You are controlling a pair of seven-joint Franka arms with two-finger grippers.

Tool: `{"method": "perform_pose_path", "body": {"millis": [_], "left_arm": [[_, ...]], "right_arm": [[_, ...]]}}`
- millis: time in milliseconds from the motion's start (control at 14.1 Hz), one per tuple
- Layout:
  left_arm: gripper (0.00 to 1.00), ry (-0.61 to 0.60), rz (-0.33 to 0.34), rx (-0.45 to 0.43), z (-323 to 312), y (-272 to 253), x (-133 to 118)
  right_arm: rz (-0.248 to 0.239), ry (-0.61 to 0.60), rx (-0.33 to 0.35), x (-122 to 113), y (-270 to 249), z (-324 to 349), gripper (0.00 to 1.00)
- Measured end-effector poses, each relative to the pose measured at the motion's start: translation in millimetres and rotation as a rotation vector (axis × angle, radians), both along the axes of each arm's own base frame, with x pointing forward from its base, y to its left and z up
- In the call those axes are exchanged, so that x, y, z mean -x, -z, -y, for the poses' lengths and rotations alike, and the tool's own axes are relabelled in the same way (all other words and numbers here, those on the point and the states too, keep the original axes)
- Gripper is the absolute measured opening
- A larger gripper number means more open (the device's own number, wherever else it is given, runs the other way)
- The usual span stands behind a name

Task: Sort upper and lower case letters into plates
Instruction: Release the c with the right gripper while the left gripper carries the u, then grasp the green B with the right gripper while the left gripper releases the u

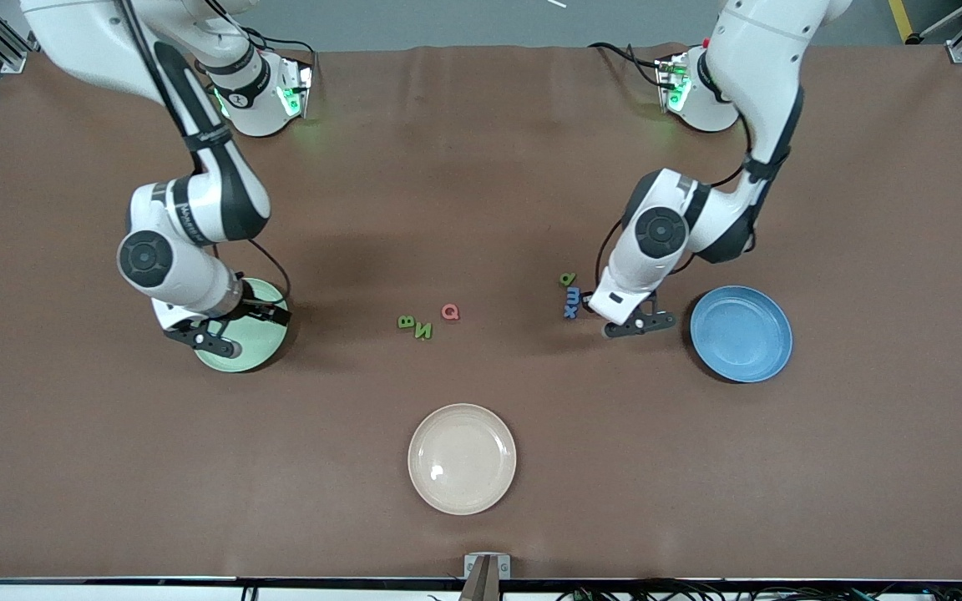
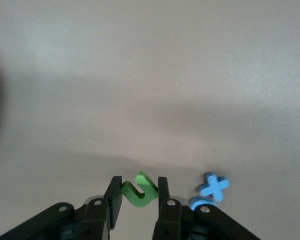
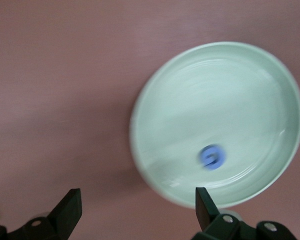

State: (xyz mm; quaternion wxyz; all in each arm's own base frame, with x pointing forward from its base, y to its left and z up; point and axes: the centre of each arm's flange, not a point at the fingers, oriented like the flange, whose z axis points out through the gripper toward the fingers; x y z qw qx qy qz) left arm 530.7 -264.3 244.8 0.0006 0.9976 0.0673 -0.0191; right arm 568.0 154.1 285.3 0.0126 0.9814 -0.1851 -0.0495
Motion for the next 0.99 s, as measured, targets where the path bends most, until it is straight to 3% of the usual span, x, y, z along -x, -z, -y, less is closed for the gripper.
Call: {"method": "perform_pose_path", "body": {"millis": [284, 639, 781, 993], "left_arm": [[0.33, 0.121, -0.015, 0.005, -108, -73, -29], [0.33, 0.229, -0.047, -0.054, -189, -59, -33], [0.33, 0.260, -0.049, -0.074, -209, -55, -35], [0.33, 0.295, -0.008, -0.071, -224, -35, -30]], "right_arm": [[0.034, 0.093, 0.006, -6, -5, -98, 1.00], [0.035, 0.173, 0.015, -20, 44, -164, 1.00], [0.061, 0.193, 0.000, -22, 58, -180, 1.00], [0.078, 0.198, -0.009, -17, 76, -194, 1.00]]}}
